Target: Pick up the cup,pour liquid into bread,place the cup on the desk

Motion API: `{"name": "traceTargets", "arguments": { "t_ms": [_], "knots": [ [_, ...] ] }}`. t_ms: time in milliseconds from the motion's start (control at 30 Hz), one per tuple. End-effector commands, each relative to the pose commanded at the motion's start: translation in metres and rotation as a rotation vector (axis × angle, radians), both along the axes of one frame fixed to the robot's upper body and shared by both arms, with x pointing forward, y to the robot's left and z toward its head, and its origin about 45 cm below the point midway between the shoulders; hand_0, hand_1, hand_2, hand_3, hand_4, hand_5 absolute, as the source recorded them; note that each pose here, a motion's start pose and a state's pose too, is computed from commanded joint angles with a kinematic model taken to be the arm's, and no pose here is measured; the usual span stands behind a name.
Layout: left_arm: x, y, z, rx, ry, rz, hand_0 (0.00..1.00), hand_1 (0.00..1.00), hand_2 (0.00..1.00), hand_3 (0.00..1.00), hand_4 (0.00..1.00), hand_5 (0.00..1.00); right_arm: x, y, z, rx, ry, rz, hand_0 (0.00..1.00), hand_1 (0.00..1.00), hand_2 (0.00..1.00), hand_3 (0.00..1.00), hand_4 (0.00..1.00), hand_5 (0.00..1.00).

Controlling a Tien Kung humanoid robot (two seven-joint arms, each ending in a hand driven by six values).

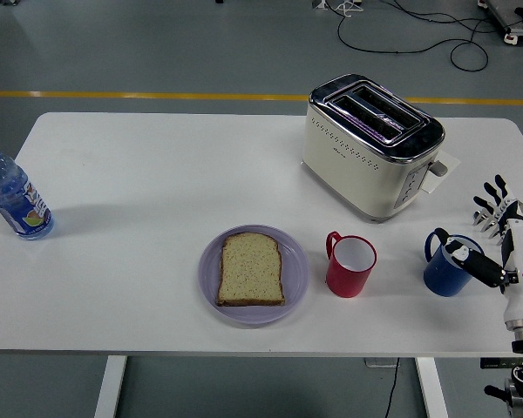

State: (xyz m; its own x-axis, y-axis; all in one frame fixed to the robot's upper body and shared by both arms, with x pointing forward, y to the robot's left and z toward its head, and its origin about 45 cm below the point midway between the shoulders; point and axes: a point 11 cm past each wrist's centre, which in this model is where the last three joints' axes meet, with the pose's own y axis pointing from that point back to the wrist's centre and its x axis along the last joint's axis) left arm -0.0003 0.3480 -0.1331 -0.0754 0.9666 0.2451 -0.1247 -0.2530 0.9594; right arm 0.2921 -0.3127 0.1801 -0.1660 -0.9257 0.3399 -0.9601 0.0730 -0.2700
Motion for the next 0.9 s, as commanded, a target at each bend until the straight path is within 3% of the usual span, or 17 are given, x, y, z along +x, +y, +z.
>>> {"name": "traceTargets", "arguments": {
  "t_ms": [67,167,267,367,633,900],
  "knots": [
    [0.0002,0.0,0.0,0.001,-0.001,0.0,0.647,0.656,0.651,0.534,0.305,0.763,-0.003,0.012,0.007,-0.017,-0.01,0.047,0.919,0.805,0.915,0.986,0.948,0.12],
    [0.0014,0.001,0.0,0.002,-0.002,-0.001,0.647,0.656,0.651,0.534,0.305,0.763,-0.01,0.031,0.008,-0.028,0.025,0.138,0.919,0.805,0.915,0.986,0.948,0.12],
    [0.0025,0.001,0.0,0.002,-0.004,0.0,0.647,0.655,0.65,0.534,0.305,0.764,-0.021,0.055,0.002,0.014,0.082,0.227,0.904,0.802,0.91,0.967,0.949,0.121],
    [0.0042,0.001,0.0,0.002,-0.008,0.001,0.647,0.655,0.65,0.534,0.305,0.764,-0.025,0.064,-0.012,0.058,0.14,0.251,0.904,0.802,0.91,0.967,0.949,0.121],
    [0.0074,0.0,0.0,-0.001,-0.013,0.002,0.647,0.655,0.649,0.533,0.305,0.763,-0.017,0.071,-0.045,0.124,0.232,0.218,0.904,0.803,0.907,0.961,0.95,0.121],
    [0.0075,-0.001,0.0,-0.003,-0.013,0.004,0.647,0.655,0.649,0.533,0.305,0.762,-0.008,0.078,-0.059,0.113,0.259,0.216,0.905,0.801,0.905,0.958,0.947,0.119]
  ]
}}
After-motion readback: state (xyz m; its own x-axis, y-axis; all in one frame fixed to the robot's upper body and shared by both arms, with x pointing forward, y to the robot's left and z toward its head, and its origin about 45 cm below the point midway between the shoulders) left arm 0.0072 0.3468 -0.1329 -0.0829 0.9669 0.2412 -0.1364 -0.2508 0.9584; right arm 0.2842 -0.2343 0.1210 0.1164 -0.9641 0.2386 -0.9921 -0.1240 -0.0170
